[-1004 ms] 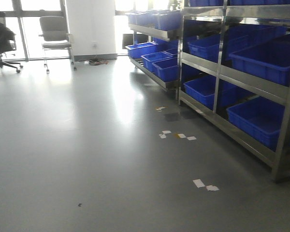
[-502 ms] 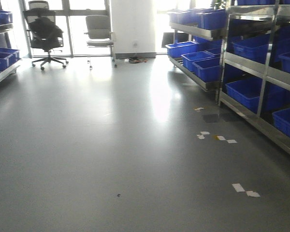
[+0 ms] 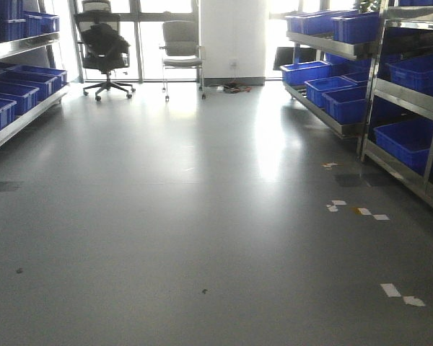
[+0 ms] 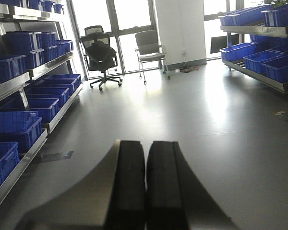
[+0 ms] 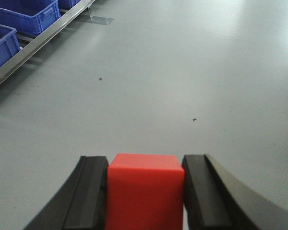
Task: Pick red cube and place on left shelf
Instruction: 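Drive across the floor toward the rack of blue bins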
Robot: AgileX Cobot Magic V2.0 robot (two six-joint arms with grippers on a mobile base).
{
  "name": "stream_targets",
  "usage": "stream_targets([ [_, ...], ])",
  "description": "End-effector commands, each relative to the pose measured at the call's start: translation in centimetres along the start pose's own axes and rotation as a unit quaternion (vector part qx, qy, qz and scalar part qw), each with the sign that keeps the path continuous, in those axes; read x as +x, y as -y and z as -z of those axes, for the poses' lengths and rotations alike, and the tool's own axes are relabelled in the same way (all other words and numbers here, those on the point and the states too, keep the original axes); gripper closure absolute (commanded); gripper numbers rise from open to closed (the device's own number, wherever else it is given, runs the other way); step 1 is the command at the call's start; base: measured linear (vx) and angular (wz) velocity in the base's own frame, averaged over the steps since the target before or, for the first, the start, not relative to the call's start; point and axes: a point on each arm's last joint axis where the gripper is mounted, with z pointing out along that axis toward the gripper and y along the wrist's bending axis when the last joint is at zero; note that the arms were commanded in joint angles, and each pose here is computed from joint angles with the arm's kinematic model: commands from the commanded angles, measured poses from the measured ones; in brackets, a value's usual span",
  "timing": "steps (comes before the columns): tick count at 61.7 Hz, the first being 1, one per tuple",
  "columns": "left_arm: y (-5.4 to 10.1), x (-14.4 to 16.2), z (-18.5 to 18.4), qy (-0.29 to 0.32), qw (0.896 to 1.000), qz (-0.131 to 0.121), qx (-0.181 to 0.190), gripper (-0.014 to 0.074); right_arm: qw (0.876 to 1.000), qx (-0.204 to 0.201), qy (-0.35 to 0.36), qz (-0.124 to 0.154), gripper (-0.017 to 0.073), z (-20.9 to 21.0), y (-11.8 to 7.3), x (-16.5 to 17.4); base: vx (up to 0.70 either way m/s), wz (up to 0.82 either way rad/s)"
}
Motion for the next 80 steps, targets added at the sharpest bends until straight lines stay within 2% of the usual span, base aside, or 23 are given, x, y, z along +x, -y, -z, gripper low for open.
stream_targets([
  [1,0.02,-0.08,-0.03,0.034,0.999,0.002,-0.002,0.0488,0.998,-0.004,0.058,0.003,0.0501,0.46,-0.19,-1.69,0.06,0.04],
  [40,0.02,-0.08,-0.03,0.034,0.999,0.002,-0.002,0.0488,0.998,-0.004,0.058,0.003,0.0501,0.46,-0.19,-1.69,0.20,0.10],
  [80,0.02,-0.08,-0.03,0.034,0.999,0.002,-0.002,0.0488,0.998,-0.004,0.058,0.003,0.0501,0.46,-0.19,-1.69,0.41,0.08],
])
